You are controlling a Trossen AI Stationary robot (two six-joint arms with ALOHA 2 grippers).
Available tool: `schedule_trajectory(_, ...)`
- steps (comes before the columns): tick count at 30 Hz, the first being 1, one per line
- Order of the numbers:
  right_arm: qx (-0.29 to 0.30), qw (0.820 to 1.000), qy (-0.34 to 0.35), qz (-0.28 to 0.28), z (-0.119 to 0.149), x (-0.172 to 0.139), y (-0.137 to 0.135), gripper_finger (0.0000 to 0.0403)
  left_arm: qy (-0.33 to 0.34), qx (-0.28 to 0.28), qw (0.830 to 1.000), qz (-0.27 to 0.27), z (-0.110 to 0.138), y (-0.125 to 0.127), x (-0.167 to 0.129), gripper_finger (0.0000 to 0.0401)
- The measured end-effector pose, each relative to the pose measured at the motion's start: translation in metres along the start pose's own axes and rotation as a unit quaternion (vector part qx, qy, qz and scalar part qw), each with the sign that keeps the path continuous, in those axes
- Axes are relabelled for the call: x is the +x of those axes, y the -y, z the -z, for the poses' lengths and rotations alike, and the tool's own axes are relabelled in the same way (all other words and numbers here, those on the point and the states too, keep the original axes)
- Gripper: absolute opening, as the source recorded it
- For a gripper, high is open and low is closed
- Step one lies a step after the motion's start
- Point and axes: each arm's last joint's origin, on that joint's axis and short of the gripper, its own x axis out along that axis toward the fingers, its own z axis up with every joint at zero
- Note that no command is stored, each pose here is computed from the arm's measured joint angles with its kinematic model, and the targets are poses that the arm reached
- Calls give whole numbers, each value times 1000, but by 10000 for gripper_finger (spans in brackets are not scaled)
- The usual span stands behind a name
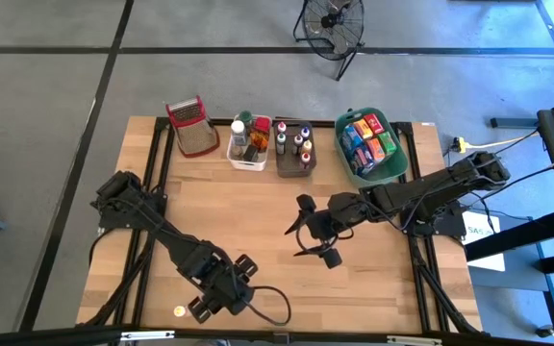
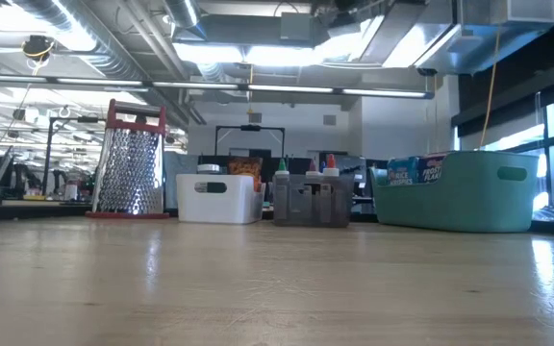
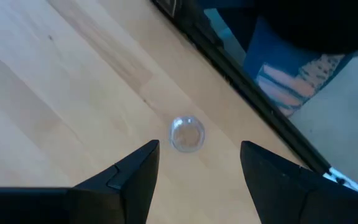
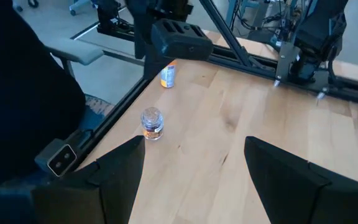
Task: Pick & Place Kitchen Items
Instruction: Put the brown seasoning bottle into the white bin
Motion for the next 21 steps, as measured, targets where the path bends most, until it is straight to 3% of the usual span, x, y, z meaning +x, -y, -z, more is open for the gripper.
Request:
schedule_trajectory(15, 25, 1000, 2, -8, 3, 11, -5, 277, 5, 0, 1000, 5, -1, 0, 0, 273)
schedule_trajectory(21, 69, 998, 2, -10, 5, 18, -6, 277, -4, 8, 999, -42, 0, -1, 0, 302)
